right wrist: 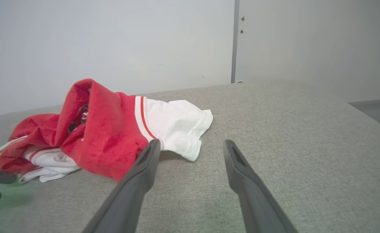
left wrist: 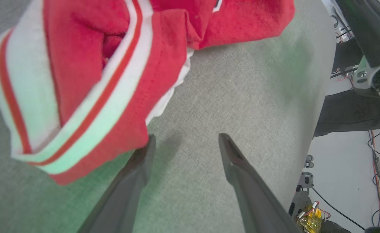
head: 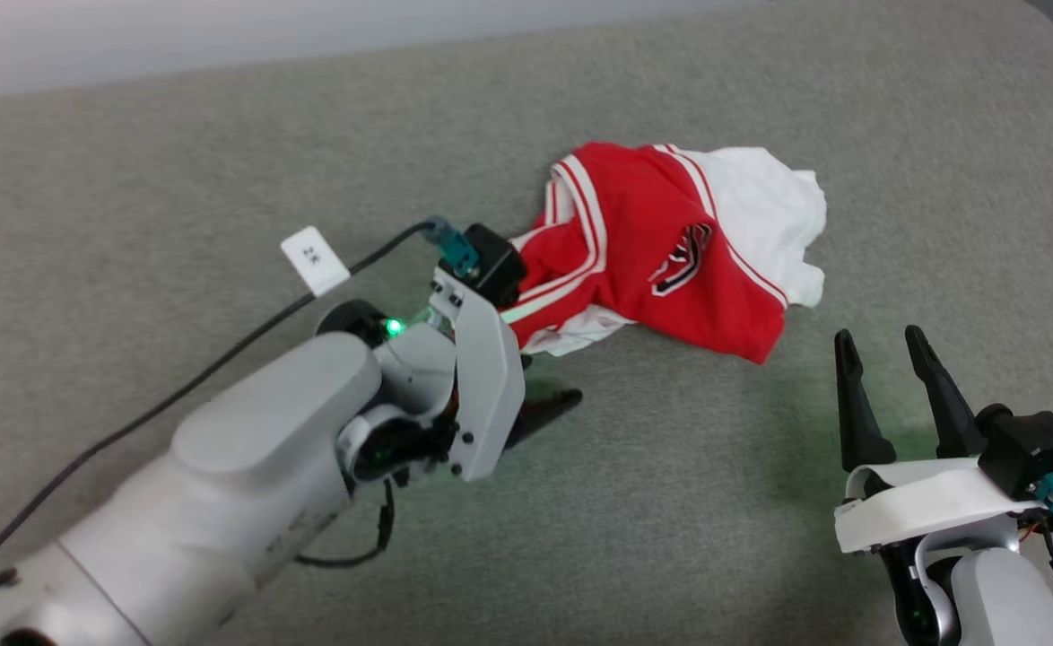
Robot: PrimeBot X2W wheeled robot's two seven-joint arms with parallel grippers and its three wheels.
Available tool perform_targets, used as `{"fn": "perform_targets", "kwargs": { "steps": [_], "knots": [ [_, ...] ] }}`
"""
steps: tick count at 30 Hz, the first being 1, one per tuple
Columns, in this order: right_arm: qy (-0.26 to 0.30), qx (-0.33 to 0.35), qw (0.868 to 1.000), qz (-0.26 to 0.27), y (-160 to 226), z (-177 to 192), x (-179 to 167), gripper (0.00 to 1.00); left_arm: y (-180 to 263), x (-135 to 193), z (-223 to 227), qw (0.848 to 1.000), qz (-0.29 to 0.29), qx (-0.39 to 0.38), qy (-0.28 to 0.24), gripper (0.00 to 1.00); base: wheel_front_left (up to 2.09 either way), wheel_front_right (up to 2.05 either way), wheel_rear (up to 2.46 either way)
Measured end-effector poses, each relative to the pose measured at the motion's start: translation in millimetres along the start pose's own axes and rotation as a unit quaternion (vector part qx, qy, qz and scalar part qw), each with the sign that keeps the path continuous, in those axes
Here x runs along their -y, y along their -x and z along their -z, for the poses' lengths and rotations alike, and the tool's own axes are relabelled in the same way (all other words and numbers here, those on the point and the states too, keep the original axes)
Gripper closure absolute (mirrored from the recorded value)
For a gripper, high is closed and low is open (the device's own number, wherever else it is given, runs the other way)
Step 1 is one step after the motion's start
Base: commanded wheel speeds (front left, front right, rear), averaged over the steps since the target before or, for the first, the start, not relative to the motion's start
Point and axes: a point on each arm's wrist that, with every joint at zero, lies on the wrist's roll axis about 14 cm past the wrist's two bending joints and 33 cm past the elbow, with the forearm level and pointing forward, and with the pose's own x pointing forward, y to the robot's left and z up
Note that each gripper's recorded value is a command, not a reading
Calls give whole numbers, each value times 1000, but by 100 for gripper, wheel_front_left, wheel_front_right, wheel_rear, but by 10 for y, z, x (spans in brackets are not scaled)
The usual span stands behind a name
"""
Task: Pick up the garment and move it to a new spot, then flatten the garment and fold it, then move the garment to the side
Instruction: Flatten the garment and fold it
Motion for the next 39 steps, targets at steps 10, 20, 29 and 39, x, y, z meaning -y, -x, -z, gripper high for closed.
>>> {"fn": "perform_targets", "kwargs": {
  "steps": [10, 20, 29, 39],
  "knots": [
    [-4, -11, 1000, 22, 22, 65, 157, 0, -355, -207, -145, 1000, -7, 0, -30, 0, 0, 0, 0],
    [0, -16, 999, 38, 56, 96, 261, 0, -470, -370, -185, 995, -36, -3, -91, 100, 0, 0, 0],
    [-6, -12, 1000, 22, -11, 94, 144, 0, -170, -511, -148, 986, -75, -1, -150, 100, 0, 0, 0],
    [-14, -8, 1000, -22, -91, 88, -170, 0, 859, -1214, -374, 952, -223, 10, -209, 100, 0, 0, 0]
  ]
}}
